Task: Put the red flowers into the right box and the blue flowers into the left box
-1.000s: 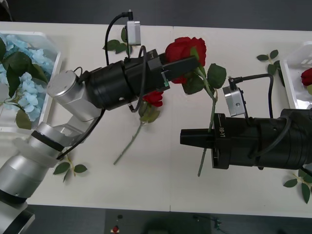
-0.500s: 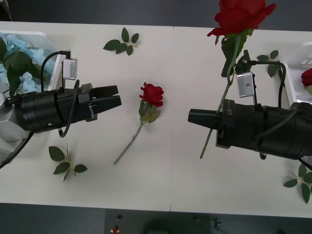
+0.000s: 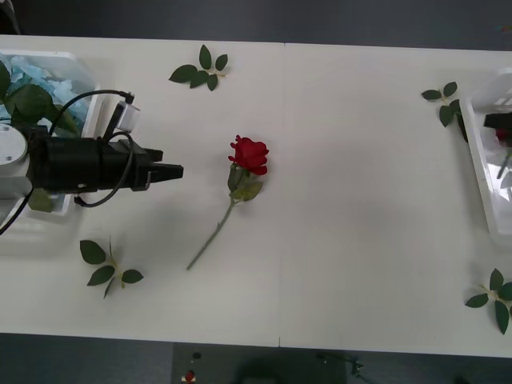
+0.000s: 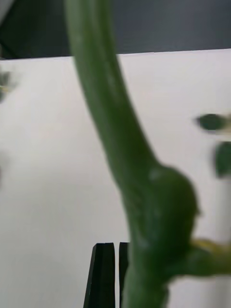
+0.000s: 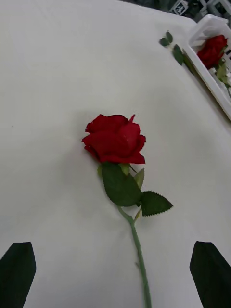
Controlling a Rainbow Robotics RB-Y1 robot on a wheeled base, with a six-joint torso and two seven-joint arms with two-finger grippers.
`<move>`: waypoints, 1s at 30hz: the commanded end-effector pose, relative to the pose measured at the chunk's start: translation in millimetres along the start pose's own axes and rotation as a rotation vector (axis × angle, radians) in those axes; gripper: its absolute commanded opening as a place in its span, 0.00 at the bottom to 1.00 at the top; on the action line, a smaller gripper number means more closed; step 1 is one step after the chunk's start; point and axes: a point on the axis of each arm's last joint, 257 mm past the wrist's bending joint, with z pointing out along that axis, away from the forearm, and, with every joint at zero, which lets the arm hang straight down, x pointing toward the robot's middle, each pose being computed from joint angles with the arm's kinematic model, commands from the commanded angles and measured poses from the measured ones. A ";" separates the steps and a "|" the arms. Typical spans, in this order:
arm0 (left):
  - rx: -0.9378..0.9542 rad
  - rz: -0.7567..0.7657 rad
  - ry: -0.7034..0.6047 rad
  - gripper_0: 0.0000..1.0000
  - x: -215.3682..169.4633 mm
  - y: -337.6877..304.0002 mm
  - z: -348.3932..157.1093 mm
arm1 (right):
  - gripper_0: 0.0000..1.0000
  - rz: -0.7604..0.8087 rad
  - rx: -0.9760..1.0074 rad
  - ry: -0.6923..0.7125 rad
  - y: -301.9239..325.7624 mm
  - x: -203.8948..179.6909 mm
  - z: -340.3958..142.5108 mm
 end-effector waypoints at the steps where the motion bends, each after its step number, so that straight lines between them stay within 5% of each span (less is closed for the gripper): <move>1: -0.027 -0.014 0.041 0.93 -27.4 -13.0 34.0 | 0.00 0.010 0.176 0.057 -77.1 -2.2 -27.3; 11: -0.183 -0.113 0.130 0.94 -16.2 -17.0 92.6 | 0.00 -0.006 0.486 0.201 -185.2 40.1 -81.3; 12: -0.202 -0.115 0.141 0.94 -12.4 -17.1 96.7 | 0.09 0.007 0.497 0.203 -187.6 41.9 -82.5; 13: -0.220 -0.111 0.156 0.94 -8.7 -17.8 100.1 | 0.54 0.033 0.501 0.199 -188.1 43.2 -82.6; 15: -0.248 -0.097 0.177 0.94 -3.4 -20.1 106.1 | 1.00 0.073 0.503 0.185 -187.2 42.8 -80.7; 22: -0.347 -0.016 0.243 0.94 11.6 -24.3 121.8 | 1.00 0.121 0.423 0.136 -154.7 24.4 -58.2; 30: -0.403 0.044 0.285 0.94 25.1 -19.9 127.1 | 1.00 0.152 0.055 0.065 -17.2 12.2 -8.5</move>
